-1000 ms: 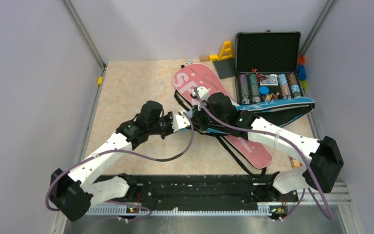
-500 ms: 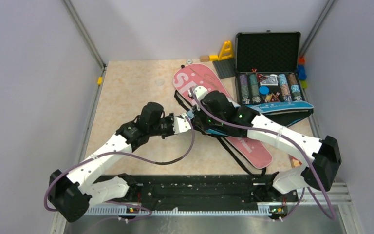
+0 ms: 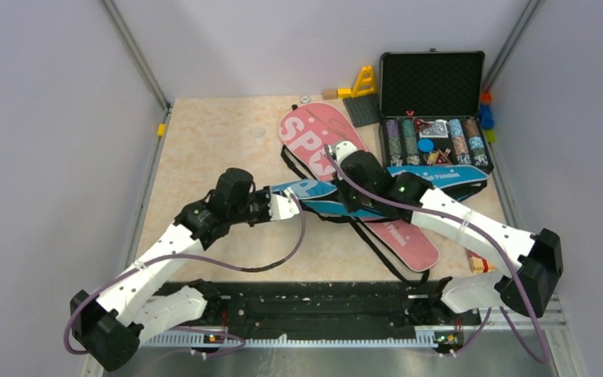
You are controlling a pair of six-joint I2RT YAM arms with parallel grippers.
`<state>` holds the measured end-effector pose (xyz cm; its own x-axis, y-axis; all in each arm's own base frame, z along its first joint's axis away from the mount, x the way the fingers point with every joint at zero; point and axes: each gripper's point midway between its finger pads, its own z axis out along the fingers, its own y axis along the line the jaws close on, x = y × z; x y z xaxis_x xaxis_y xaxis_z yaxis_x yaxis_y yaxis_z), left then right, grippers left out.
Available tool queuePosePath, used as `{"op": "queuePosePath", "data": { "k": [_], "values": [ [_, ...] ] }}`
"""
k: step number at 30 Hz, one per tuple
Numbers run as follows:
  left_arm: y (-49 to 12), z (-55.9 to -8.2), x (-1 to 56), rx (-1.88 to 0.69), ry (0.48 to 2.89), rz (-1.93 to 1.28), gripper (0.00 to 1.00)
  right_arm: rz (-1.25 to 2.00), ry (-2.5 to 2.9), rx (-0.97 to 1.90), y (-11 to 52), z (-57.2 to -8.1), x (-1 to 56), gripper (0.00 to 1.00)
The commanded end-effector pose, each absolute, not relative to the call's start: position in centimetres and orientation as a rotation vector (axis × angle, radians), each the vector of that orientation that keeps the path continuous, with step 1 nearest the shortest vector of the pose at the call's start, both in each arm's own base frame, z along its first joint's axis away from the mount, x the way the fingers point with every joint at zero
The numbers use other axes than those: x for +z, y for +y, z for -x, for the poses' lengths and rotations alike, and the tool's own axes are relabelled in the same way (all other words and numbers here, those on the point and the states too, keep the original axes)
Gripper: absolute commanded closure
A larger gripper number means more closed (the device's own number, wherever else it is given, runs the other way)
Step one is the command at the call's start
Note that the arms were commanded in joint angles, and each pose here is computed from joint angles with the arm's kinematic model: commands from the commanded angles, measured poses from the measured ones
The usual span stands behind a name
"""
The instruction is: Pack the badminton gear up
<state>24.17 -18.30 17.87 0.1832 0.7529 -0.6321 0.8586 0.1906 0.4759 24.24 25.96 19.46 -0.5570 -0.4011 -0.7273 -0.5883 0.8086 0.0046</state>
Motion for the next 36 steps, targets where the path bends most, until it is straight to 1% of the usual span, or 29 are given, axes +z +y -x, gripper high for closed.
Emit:
{"op": "queuePosePath", "data": {
  "k": [1,6,10,12,14,16,17,18,19,20,21,22,23,24,26,28,31,33,36],
  "values": [
    [-15.5,-25.0,18.4,-0.027,1.638,-1.51,1.0,0.498,2.349,-0.065,17.1,-25.3,18.0,1.0],
    [-14.3,-25.4,19.1,-0.001,1.669,-1.49,1.0,0.163,2.383,-0.338,8.7,-26.5,16.9,1.0],
    [-13.2,-25.6,19.4,0.017,1.687,-1.481,1.0,-0.022,2.33,-0.521,3.0,-27.1,18.2,1.0],
    [-12.7,-25.7,19.5,0.022,1.696,-1.479,1.0,-0.099,2.29,-0.587,0.5,-27.8,18.9,1.0],
    [-12.6,-25.8,19.7,0.011,1.7,-1.467,1.0,-0.126,2.248,-0.579,-0.6,-28.9,19.2,1.0],
    [-12.8,-25.7,19.6,-0.009,1.702,-1.469,1.0,-0.087,2.214,-0.453,1.0,-30.3,19.6,1.0],
    [-12.9,-25.6,19.6,-0.023,1.7,-1.475,1.0,-0.017,2.205,-0.321,3.0,-31.0,19.8,1.0],
    [-13.1,-25.4,19.6,-0.037,1.692,-1.48,1.0,0.105,2.179,-0.094,6.6,-31.7,20.1,1.0],
    [-13.3,-25.2,19.5,-0.054,1.684,-1.484,1.0,0.2,2.147,0.07,9.1,-31.5,20.6,0.96],
    [-13.5,-25.1,19.5,-0.07,1.68,-1.485,1.0,0.245,2.106,0.176,10.7,-31.3,21.5,0.9],
    [-13.7,-25.1,19.5,-0.082,1.678,-1.479,1.0,0.316,2.065,0.348,13.3,-30.6,22.4,0.79],
    [-13.9,-25.1,19.6,-0.092,1.68,-1.47,1.0,0.408,2.019,0.548,16.2,-29.2,23.3,0.72],
    [-14.0,-25.2,19.7,-0.099,1.681,-1.464,1.0,0.466,1.977,0.685,18.2,-28.1,23.9,0.63],
    [-14.1,-25.2,19.8,-0.108,1.678,-1.46,1.0,0.514,1.945,0.774,19.7,-27.1,24.3,0.58],
    [-14.5,-25.1,20.1,-0.13,1.668,-1.458,1.0,0.604,1.932,0.82,21.9,-25.8,23.9,0.5],
    [-14.8,-24.9,20.5,-0.156,1.659,-1.453,1.0,0.671,1.958,0.798,23.6,-25.0,23.0,0.44],
    [-15.3,-25.0,21.2,-0.181,1.651,-1.44,1.0,0.705,2.035,0.754,25.3,-25.2,21.5,0.41],
    [-15.4,-24.9,21.6,-0.195,1.646,-1.437,1.0,0.686,2.09,0.624,25.4,-26.3,20.3,0.39],
    [-15.7,-24.7,21.8,-0.212,1.634,-1.44,1.0,0.674,2.132,0.434,25.1,-28.1,19.0,0.39]
  ]
}}
